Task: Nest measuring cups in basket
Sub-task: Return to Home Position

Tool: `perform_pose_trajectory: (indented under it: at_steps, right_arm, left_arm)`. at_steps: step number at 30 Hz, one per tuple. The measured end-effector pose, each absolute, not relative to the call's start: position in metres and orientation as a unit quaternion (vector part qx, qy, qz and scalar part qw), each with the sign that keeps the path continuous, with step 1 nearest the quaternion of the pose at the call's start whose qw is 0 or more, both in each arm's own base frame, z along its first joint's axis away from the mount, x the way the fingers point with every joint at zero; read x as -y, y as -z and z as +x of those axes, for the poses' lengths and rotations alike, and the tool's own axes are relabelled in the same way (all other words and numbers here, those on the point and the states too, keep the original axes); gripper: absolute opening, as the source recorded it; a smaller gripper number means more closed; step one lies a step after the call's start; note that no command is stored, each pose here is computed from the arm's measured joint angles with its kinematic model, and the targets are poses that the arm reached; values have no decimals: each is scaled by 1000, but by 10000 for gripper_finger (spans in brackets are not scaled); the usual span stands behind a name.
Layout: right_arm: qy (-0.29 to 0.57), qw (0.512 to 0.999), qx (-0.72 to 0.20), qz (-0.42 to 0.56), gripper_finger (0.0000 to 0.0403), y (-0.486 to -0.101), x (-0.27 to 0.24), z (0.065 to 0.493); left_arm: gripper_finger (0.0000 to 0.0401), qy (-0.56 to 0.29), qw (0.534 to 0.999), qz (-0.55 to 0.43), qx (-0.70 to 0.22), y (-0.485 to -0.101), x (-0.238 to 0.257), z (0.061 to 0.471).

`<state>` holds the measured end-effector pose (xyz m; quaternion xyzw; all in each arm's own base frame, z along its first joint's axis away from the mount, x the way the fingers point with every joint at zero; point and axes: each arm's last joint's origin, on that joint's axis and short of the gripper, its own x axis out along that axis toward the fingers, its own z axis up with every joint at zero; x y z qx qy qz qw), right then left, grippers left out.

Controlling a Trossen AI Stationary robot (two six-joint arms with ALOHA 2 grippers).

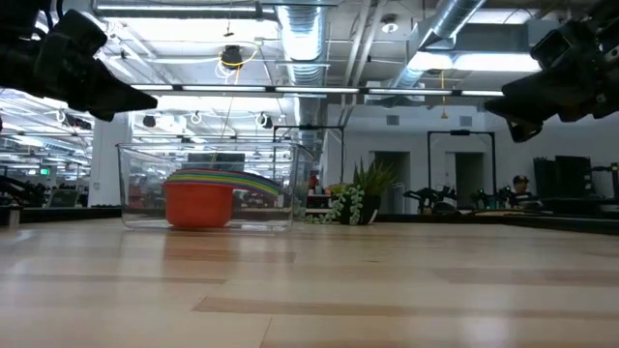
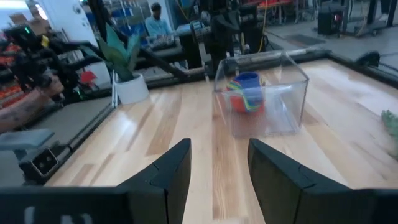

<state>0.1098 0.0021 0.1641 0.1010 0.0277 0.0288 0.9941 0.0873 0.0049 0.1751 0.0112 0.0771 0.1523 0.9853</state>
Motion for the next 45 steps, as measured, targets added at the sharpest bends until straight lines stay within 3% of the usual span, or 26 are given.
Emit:
perform_pose_trajectory:
  at_steps: [9,24,34,45]
  right_arm:
    - [-27,995,-22,94,180,-174,-2,94]
    - [-26,998,6,62,180,-168,-2,97]
    - [-27,995,4,91,183,-168,-2,97]
    - [-27,995,3,91,181,-168,-2,98]
  left_arm:
    - [0,-148,986,29,-65,-199,-5,79]
    - [0,-182,981,29,-62,-200,-7,78]
    - [0,-183,981,6,-61,-199,-7,78]
    - [0,-230,964,-89,-96,-187,-9,75]
